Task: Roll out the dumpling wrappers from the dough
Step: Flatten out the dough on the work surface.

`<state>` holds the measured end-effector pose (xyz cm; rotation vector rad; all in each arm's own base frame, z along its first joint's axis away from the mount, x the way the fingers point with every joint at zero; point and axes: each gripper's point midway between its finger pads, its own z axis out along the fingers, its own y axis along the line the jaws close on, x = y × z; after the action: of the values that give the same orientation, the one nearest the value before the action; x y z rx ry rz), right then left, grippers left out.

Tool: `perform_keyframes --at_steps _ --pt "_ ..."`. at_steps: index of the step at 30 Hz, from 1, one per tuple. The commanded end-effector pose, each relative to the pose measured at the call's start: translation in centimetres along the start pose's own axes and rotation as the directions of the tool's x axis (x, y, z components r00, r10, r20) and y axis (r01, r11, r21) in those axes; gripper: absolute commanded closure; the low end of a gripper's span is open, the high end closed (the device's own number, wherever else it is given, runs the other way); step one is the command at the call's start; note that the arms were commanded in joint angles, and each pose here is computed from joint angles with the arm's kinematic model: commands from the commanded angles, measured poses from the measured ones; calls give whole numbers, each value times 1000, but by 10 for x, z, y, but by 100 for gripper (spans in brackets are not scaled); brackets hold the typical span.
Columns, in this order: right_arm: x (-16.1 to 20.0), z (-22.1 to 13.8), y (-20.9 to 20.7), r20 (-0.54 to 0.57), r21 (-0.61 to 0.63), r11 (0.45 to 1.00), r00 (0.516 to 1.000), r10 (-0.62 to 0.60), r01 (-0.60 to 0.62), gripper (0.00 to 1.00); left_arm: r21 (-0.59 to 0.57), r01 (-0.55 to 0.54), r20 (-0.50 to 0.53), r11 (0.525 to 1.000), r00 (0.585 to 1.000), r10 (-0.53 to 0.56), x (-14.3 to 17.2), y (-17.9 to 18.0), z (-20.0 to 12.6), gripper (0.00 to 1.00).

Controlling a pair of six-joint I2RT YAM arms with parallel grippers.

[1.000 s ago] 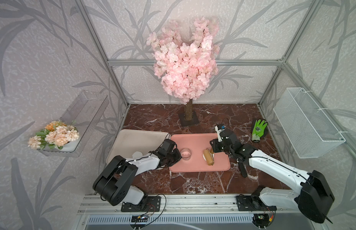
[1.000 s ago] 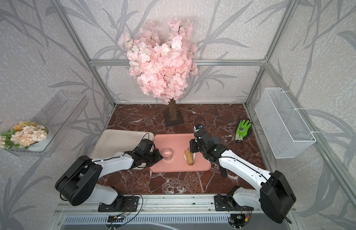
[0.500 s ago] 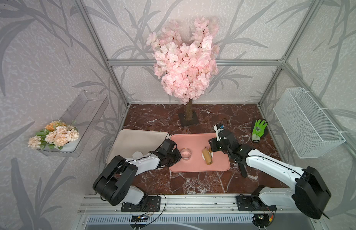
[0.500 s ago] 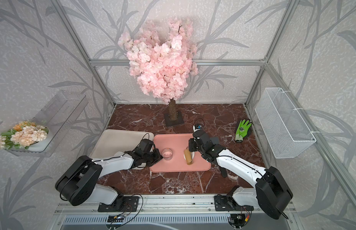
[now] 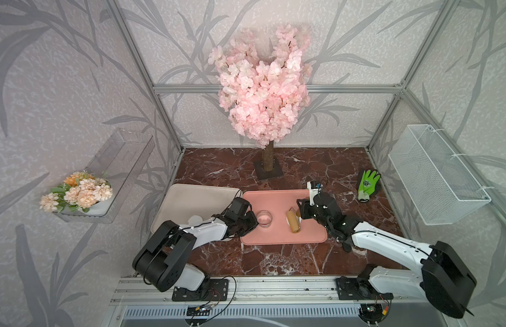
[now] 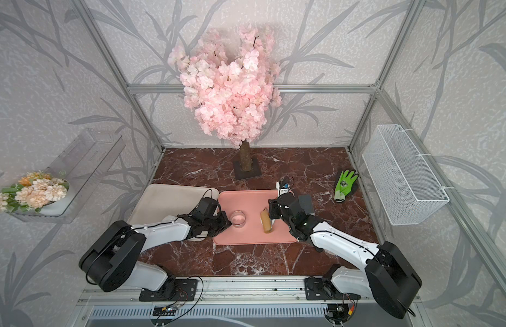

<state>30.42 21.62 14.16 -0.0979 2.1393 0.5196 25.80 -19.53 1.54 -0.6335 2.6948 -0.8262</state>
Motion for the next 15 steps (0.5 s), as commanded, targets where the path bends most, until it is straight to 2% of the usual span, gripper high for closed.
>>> perform_keyframes --at_steps 1,15 --pt "7 6 -16 39 70 998 999 -11 9 100 -241 43 -71 970 996 -62 26 68 3 100" --pt "43 19 -26 -41 107 994 999 -4 8 100 -243 43 -73 969 995 -63 27 69 3 100"
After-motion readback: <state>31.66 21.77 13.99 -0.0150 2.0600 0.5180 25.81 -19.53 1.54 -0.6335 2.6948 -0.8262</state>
